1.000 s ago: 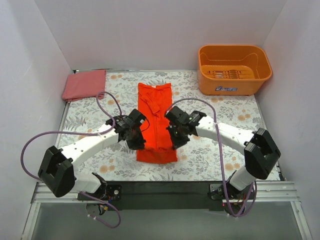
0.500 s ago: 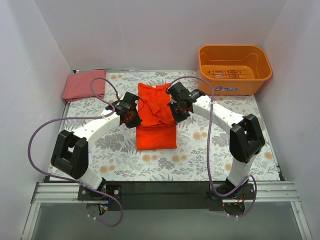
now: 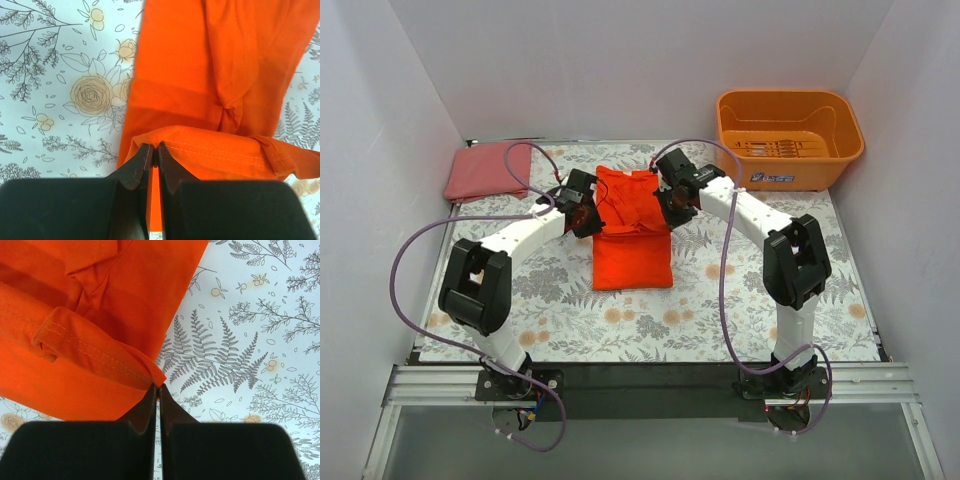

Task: Fold and stack the t-shirts
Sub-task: Fold the tshirt

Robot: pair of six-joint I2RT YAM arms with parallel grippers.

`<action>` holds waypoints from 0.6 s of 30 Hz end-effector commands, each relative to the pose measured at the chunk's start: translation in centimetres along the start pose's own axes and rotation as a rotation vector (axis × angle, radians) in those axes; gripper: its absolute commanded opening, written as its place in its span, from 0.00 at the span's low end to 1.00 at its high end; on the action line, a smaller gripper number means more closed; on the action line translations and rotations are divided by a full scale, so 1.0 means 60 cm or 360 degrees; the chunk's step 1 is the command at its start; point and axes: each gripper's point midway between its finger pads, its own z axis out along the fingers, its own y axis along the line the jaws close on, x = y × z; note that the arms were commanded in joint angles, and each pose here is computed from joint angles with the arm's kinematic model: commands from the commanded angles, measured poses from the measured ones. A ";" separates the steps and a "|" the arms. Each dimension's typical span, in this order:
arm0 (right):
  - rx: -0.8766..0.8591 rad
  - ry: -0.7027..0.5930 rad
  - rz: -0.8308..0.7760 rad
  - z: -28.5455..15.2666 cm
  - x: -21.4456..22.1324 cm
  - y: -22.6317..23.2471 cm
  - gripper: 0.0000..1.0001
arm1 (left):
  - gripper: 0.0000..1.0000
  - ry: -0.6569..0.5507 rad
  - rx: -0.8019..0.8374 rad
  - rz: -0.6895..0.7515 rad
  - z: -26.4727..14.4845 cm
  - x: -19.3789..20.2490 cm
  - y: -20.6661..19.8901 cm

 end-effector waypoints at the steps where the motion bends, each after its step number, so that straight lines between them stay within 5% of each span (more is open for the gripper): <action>1: 0.0034 -0.0058 -0.0028 0.009 -0.029 -0.014 0.01 | 0.00 -0.0098 -0.0018 0.0006 0.014 -0.035 -0.001; 18: 0.0086 -0.0117 -0.0010 0.051 -0.035 -0.038 0.01 | 0.00 -0.0168 -0.0080 0.0011 0.048 -0.047 0.007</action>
